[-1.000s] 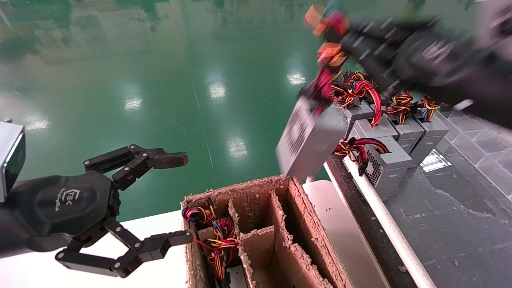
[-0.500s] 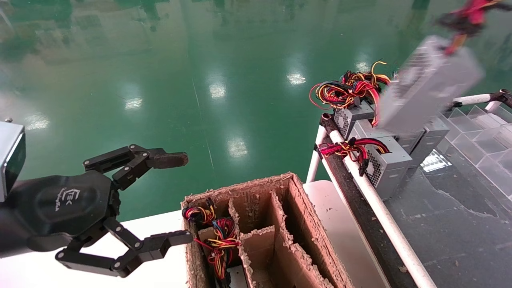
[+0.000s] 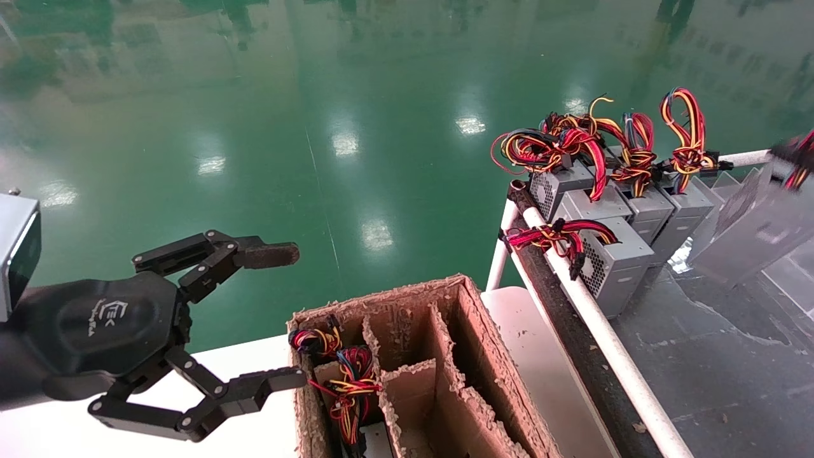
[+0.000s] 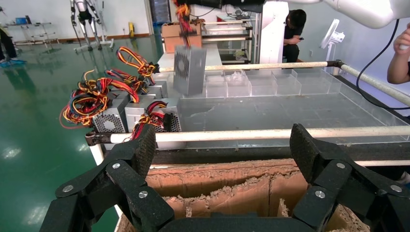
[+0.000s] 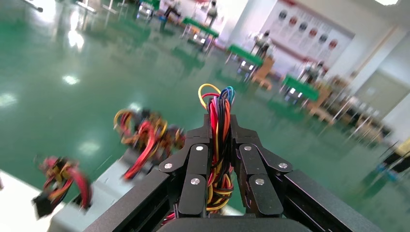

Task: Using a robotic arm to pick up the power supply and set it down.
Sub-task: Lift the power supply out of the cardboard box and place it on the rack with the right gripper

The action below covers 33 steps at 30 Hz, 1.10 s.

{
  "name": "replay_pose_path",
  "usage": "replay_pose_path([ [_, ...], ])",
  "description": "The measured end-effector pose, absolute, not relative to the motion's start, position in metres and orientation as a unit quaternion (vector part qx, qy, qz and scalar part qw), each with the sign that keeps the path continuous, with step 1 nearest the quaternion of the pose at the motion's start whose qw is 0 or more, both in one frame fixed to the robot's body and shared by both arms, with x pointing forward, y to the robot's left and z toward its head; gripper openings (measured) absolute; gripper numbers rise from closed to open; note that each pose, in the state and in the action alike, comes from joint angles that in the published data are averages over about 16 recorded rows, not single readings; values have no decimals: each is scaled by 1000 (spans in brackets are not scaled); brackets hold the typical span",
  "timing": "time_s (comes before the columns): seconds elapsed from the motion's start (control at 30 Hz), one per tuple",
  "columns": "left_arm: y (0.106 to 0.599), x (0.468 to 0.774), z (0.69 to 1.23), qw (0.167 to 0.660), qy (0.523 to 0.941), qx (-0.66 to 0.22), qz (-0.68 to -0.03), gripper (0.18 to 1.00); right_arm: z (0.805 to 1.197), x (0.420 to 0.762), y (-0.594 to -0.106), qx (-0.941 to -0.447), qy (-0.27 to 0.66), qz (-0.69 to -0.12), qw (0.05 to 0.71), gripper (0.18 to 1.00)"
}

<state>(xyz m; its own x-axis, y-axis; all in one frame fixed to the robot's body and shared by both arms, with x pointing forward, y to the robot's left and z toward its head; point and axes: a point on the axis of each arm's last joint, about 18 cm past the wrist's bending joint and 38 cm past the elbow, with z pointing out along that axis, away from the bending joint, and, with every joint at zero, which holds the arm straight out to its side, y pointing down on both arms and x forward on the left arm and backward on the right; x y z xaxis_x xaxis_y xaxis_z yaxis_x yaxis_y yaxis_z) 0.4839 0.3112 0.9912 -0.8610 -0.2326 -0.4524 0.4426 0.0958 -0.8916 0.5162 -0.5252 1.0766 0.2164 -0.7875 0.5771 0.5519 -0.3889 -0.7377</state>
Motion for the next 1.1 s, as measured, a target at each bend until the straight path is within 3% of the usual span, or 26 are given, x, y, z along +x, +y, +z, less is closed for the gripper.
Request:
replay_pose_path([
  [0.63,311,484,991,253,696,75,-668,1001,1049,589,-490,-599,140,-551,564,251],
  [1.1,311,484,991,253,696,75,-668,1001,1044,614,-471,-615,138,-532,565,251],
])
